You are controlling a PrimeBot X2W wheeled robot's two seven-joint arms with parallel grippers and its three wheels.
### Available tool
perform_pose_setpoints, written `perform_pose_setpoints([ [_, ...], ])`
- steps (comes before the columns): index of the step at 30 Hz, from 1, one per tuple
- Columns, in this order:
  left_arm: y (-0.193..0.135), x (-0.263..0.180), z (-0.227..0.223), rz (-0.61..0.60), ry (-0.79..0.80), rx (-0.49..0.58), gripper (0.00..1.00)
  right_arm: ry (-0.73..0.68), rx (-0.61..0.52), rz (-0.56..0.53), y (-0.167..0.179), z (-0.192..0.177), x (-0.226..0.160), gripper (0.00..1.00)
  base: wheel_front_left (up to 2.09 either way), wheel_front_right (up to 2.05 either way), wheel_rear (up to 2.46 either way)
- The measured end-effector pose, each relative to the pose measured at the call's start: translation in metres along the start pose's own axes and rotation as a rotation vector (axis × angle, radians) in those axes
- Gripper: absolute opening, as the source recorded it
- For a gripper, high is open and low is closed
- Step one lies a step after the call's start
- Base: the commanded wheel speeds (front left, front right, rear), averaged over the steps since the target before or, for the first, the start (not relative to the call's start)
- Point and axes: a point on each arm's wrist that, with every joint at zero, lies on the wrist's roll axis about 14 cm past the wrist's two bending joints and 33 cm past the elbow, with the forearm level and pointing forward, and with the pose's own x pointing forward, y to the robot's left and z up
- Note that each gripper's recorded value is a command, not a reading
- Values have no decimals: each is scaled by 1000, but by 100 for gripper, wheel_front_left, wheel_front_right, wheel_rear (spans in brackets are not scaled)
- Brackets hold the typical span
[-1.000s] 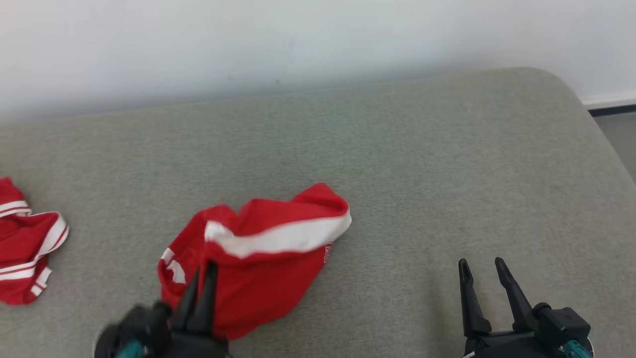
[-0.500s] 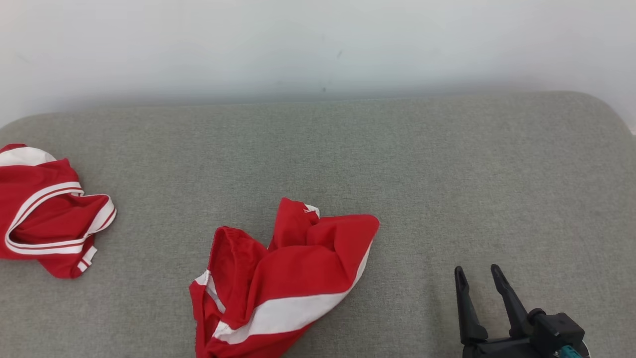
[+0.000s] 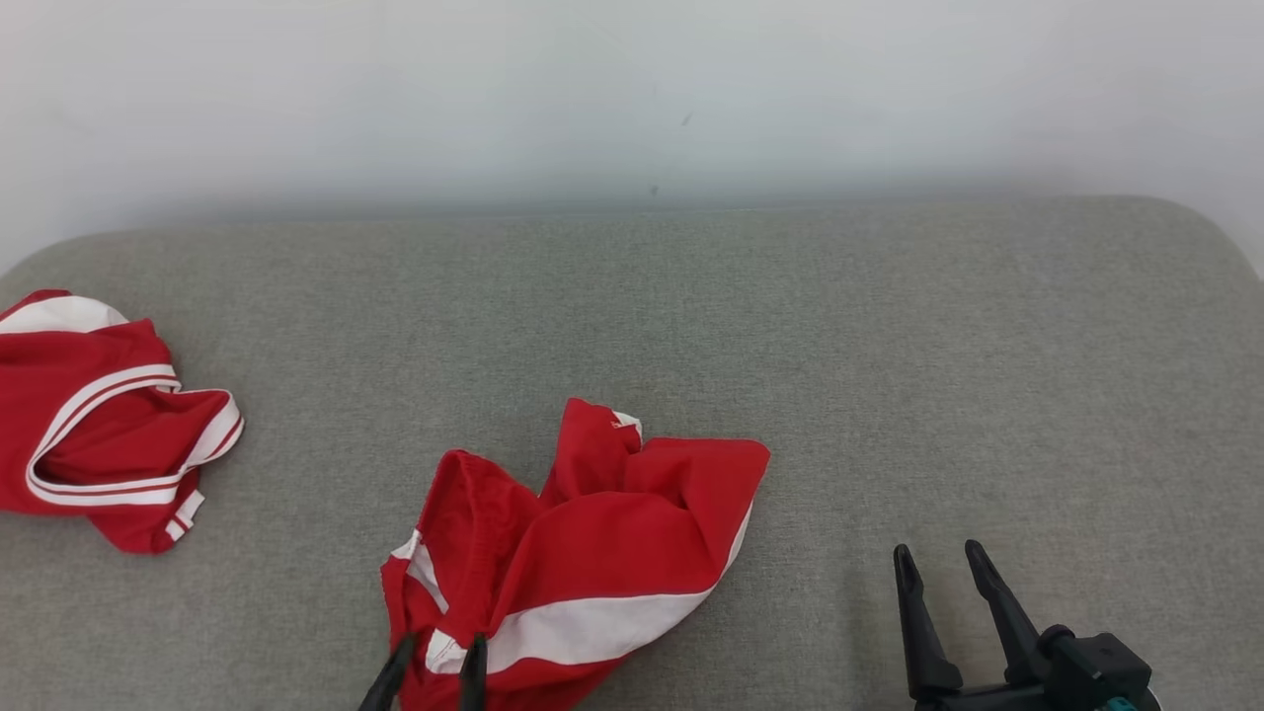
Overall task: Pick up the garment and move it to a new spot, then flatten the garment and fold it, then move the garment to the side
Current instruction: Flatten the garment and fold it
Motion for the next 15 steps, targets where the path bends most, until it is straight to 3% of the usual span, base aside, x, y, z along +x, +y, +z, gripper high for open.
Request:
perform_pose_setpoints([
  [10,12,13,-26,18,121,30,100,-4,-3,-49,-15,2,-6,100,0,0,0],
  [11,12,14,-29,15,131,29,76,-5,-3,-52,-16,2,-6,100,0,0,0],
  [12,11,16,-27,10,119,28,0,-4,-3,-54,-17,2,-6,100,0,0,0],
  [15,8,24,-15,1,71,16,0,-6,-4,-60,-19,2,-6,100,0,0,0],
])
